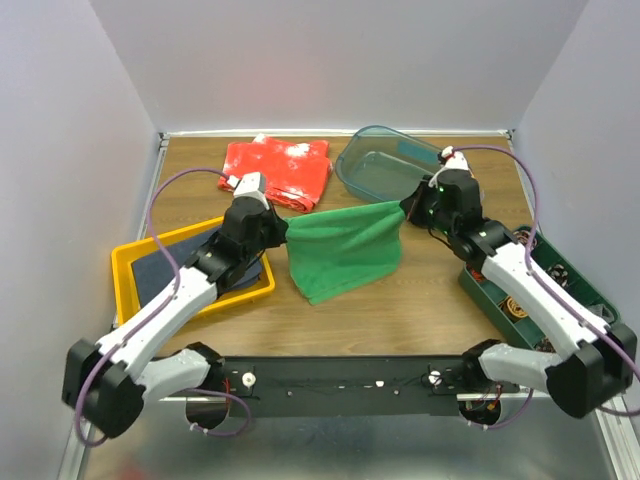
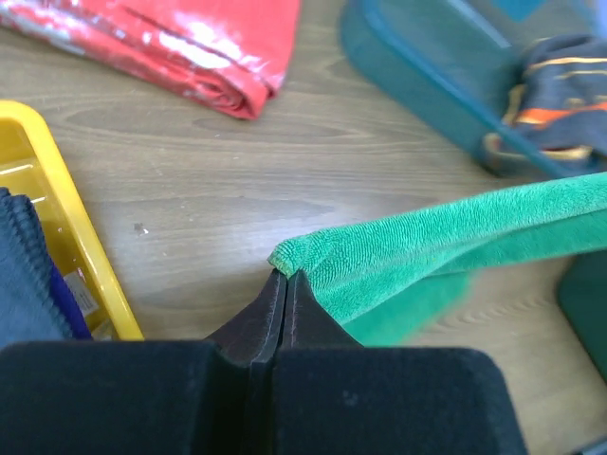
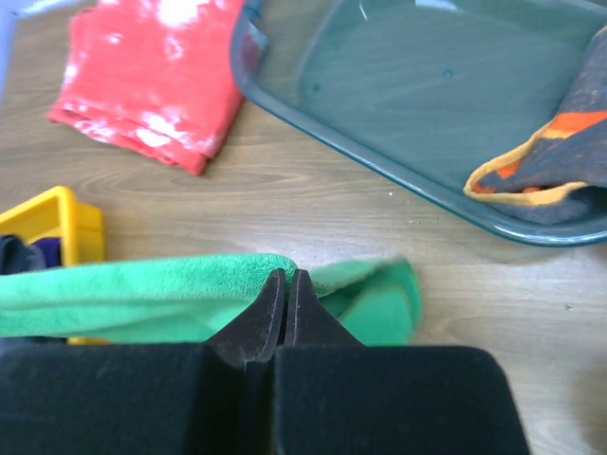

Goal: Fold and stack the towels
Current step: Flatten out the towel at the center of the board.

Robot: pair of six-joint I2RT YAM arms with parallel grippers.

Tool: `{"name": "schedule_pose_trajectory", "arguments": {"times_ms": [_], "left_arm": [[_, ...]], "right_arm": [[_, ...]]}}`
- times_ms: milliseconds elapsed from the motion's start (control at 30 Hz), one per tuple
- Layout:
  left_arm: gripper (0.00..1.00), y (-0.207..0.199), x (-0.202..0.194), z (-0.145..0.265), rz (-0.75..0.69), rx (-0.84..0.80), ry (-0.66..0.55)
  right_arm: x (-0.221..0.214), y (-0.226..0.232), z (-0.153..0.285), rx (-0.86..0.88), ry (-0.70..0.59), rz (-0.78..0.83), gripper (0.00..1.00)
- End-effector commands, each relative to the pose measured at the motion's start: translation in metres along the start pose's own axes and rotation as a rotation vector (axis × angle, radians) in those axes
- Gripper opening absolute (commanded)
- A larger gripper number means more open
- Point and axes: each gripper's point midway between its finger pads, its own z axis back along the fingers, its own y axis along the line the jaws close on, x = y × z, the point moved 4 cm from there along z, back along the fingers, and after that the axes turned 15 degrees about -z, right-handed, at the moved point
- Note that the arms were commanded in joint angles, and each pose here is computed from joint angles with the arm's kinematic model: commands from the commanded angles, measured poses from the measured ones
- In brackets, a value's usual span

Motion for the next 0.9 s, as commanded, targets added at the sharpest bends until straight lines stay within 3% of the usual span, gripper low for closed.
{"name": "schedule_pose_trajectory", "arguments": {"times_ms": [0,267,567,733,867], "left_arm": [[0.00,-0.002,0.011,0.047,-0.059,-0.033,-0.053],[0.00,-0.023,0.050,0.112,-0.106,-0.148,-0.121],[0.00,-0.027,0.050,0.147,-0.040,-0.176,-0.060],[0.00,-0.020,0.041,0.132,-0.027,-0.079,0.031],[0.00,-0.020,0.031,0.080,-0.053,-0.044,0.128]], "right_arm": [[0.019,0.018,0.048,0.114,-0.019,0.043,0.01],[0.052,0.045,0.109,0.235,-0.091,0.030,0.01],[0.045,0.047,0.141,0.281,-0.039,-0.002,0.01],[0.035,0.038,0.118,0.207,0.014,-0.003,0.01],[0.017,0.021,0.066,0.074,0.089,0.027,0.01]]}}
